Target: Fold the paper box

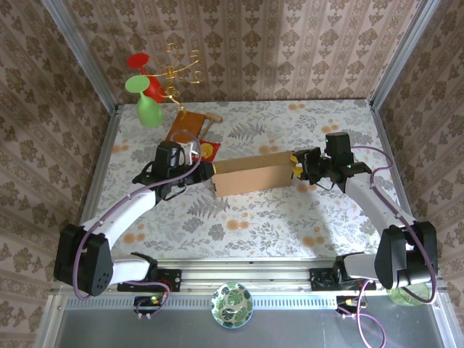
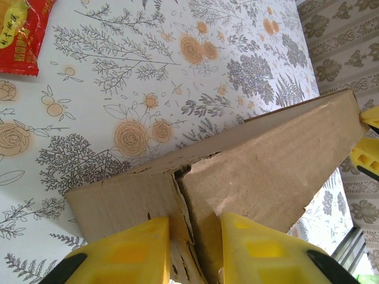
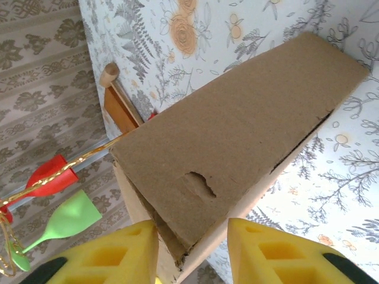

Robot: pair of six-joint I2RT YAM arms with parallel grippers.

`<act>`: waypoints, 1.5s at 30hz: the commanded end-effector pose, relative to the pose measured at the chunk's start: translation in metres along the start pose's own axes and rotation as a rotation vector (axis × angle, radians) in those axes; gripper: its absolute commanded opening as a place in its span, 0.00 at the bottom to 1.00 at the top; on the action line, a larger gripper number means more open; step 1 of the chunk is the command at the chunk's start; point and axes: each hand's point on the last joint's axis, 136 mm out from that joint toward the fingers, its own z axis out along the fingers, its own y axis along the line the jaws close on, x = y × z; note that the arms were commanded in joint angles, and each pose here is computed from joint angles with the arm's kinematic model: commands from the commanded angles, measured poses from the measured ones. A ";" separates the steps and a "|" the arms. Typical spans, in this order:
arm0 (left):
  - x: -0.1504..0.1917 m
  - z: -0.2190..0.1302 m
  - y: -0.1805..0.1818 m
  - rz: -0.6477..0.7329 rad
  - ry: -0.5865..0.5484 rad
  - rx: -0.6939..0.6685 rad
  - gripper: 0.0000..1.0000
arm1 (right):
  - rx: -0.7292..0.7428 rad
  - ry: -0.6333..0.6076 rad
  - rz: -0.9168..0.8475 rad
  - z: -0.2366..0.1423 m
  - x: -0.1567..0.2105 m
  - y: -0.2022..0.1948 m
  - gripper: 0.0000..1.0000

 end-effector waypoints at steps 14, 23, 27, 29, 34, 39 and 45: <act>0.047 0.005 0.000 0.176 0.098 -0.086 0.26 | 0.089 -0.080 -0.179 -0.040 -0.003 -0.016 0.41; 0.101 0.000 0.000 0.293 0.077 -0.027 0.26 | 0.233 -0.029 -0.185 -0.057 0.022 -0.100 0.30; 0.125 0.001 0.009 0.252 0.051 -0.007 0.27 | 0.256 -0.032 -0.197 -0.065 0.030 -0.130 0.30; 0.133 0.003 0.016 0.217 0.045 -0.010 0.28 | 0.256 -0.025 -0.163 -0.060 0.032 -0.148 0.33; 0.129 0.008 0.015 0.203 0.042 -0.012 0.29 | 0.235 -0.045 -0.140 -0.050 0.024 -0.146 0.34; 0.085 -0.009 0.006 0.162 -0.052 -0.052 0.34 | 0.251 -0.140 -0.300 -0.071 0.004 -0.100 0.53; -0.004 -0.075 0.032 0.060 -0.331 -0.254 1.00 | 0.306 -0.488 -0.542 -0.143 -0.044 -0.027 1.00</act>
